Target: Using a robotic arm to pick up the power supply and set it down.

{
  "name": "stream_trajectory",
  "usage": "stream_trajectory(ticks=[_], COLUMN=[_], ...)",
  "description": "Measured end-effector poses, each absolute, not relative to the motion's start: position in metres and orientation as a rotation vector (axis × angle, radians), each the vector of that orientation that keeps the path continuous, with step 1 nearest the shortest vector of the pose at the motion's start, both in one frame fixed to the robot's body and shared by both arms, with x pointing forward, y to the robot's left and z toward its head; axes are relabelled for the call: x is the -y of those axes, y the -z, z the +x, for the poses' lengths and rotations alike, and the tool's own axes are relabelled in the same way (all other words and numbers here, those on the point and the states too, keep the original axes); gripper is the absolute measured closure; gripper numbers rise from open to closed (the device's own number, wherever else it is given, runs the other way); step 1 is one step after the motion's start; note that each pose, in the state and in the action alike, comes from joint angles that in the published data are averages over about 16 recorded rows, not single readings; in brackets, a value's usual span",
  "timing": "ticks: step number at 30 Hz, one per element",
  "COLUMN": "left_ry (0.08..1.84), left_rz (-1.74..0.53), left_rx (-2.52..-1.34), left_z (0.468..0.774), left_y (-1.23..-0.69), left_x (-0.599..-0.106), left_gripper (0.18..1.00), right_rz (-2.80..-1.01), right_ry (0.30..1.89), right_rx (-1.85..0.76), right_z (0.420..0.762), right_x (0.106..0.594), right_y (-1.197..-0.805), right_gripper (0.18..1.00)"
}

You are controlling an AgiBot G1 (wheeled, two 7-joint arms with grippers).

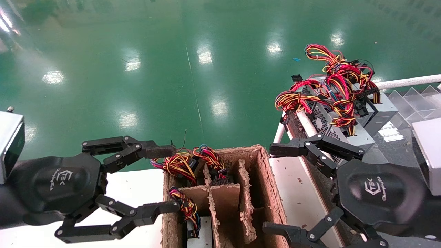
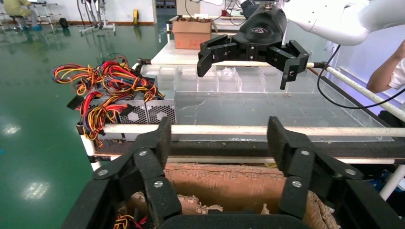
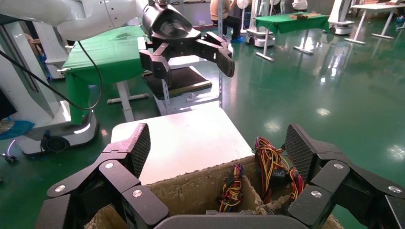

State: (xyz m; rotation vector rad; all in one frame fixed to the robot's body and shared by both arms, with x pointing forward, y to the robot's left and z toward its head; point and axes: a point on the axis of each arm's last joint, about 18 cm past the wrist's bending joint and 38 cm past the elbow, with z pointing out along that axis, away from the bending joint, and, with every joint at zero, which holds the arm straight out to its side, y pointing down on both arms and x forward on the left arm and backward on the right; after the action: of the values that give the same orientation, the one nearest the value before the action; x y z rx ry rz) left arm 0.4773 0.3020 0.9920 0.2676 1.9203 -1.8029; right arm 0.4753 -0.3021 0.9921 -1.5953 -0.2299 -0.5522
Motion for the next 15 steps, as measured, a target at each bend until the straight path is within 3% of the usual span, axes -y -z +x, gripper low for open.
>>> stream_trajectory(ticks=[8, 15], left_ry=[1.803, 1.803], left_rz=[0.268, 0.268], left_rx=[-1.920, -1.920], left_z=[0.477, 0.477], left_y=[-0.992, -0.992], left_x=[-0.302, -0.302], left_gripper=[0.546, 0.714], right_rz=[-1.605, -1.647], right_ry=[0.555, 0.566], right_rx=[0.220, 0.177], right_z=[0.479, 0.493], right_x=[0.301, 0.294], right_y=[-0.990, -0.979], right_gripper=[0.178, 0.178])
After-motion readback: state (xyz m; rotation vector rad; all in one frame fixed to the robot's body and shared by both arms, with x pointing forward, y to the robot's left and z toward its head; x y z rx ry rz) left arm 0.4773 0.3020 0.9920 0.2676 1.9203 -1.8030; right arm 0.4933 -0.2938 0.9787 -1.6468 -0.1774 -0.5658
